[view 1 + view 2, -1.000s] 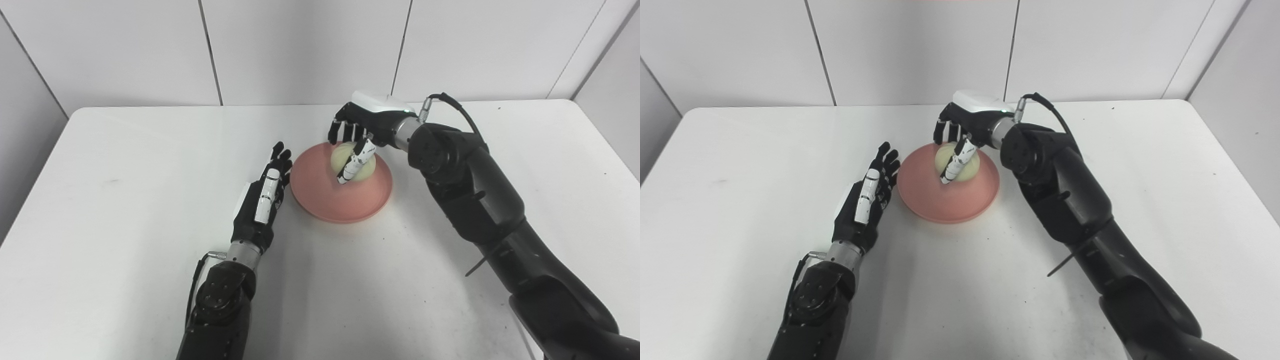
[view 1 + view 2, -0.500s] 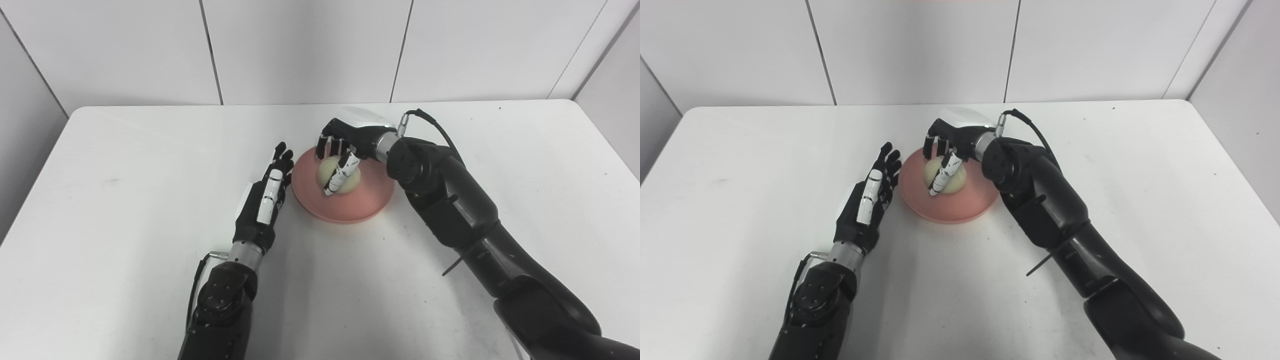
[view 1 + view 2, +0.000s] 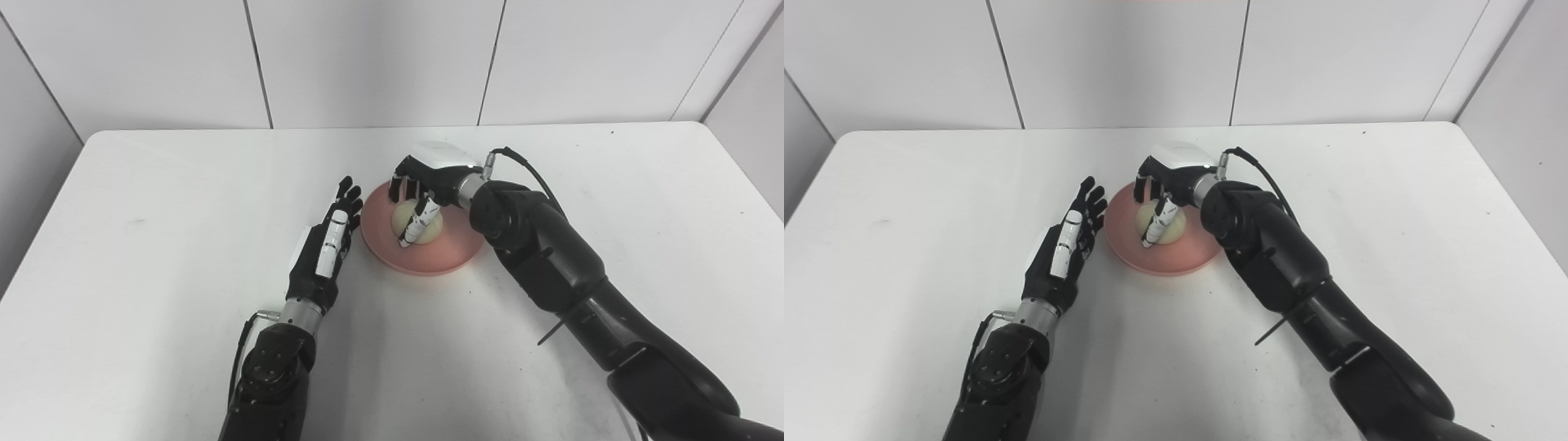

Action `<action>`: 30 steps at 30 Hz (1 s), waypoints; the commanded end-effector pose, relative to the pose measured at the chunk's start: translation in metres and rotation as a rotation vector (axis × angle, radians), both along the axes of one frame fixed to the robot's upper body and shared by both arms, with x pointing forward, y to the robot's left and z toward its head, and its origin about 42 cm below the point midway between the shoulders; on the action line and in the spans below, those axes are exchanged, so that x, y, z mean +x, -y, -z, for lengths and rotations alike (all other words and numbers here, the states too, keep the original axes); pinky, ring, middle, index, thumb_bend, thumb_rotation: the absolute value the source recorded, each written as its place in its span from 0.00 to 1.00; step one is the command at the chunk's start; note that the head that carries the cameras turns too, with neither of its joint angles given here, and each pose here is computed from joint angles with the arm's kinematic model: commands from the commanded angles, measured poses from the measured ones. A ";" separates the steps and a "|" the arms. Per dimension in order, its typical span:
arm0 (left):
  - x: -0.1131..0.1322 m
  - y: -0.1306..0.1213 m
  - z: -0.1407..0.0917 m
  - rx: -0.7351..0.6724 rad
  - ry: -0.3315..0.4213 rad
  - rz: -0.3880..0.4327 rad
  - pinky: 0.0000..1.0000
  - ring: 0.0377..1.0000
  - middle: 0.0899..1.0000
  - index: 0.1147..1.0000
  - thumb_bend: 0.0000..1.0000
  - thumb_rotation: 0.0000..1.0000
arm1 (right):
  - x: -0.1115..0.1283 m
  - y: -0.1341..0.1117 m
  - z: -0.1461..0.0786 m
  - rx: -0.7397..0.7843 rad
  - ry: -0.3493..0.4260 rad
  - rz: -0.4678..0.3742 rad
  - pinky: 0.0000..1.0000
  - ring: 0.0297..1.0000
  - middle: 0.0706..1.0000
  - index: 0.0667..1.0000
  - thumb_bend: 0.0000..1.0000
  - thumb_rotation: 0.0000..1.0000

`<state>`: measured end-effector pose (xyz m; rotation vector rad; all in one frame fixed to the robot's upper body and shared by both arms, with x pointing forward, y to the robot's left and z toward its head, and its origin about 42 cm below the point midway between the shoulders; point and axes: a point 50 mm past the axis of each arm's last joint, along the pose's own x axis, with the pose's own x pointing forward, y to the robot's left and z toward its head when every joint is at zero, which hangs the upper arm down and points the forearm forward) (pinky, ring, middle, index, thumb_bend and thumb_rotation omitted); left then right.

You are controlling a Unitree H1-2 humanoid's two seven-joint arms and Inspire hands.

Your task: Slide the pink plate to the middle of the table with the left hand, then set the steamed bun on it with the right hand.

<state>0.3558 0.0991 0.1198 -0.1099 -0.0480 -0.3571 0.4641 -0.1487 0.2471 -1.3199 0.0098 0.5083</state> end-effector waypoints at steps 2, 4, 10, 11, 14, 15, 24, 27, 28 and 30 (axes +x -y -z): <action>-0.011 -0.005 0.030 0.033 -0.153 0.000 1.00 0.99 1.00 1.00 0.53 1.00 | 0.004 -0.005 -0.033 -0.029 0.108 -0.031 0.26 0.34 0.42 0.46 0.52 0.00; -0.011 -0.006 0.030 0.029 -0.153 0.000 1.00 0.99 1.00 1.00 0.53 1.00 | 0.003 -0.006 -0.038 -0.062 0.100 -0.028 0.24 0.31 0.44 0.46 0.52 0.00; -0.011 -0.006 0.029 0.016 -0.147 0.009 1.00 1.00 1.00 1.00 0.50 1.00 | -0.006 -0.010 -0.060 -0.128 0.056 -0.027 0.60 0.70 0.75 0.78 0.66 0.47; -0.010 -0.006 0.029 0.015 -0.147 0.009 1.00 1.00 1.00 1.00 0.50 1.00 | -0.007 -0.011 -0.062 -0.132 0.052 -0.026 0.61 0.71 0.76 0.79 0.69 0.51; -0.010 -0.006 0.029 0.009 -0.158 0.005 1.00 1.00 1.00 1.00 0.51 1.00 | -0.010 -0.016 -0.071 -0.171 0.033 -0.022 0.65 0.75 0.79 0.81 0.73 0.62; -0.010 -0.007 0.029 0.007 -0.156 0.006 1.00 1.00 1.00 1.00 0.51 1.00 | -0.010 -0.017 -0.074 -0.184 0.028 -0.022 0.66 0.76 0.80 0.82 0.74 0.65; -0.009 -0.008 0.031 0.005 -0.153 0.007 1.00 1.00 1.00 1.00 0.51 1.00 | -0.014 -0.018 -0.083 -0.228 0.007 -0.024 0.71 0.79 0.82 0.84 0.81 0.79; -0.008 -0.009 0.032 0.014 -0.154 0.007 1.00 1.00 1.00 1.00 0.51 1.00 | -0.015 -0.017 -0.087 -0.224 0.021 -0.017 0.70 0.79 0.82 0.84 0.85 0.85; -0.008 -0.009 0.032 0.016 -0.155 0.006 1.00 1.00 1.00 1.00 0.51 1.00 | -0.015 -0.017 -0.088 -0.225 0.024 -0.017 0.70 0.79 0.82 0.84 0.85 0.85; -0.008 -0.009 0.032 0.017 -0.156 0.002 1.00 1.00 1.00 1.00 0.50 1.00 | -0.016 -0.017 -0.090 -0.230 0.027 -0.017 0.69 0.79 0.83 0.84 0.85 0.87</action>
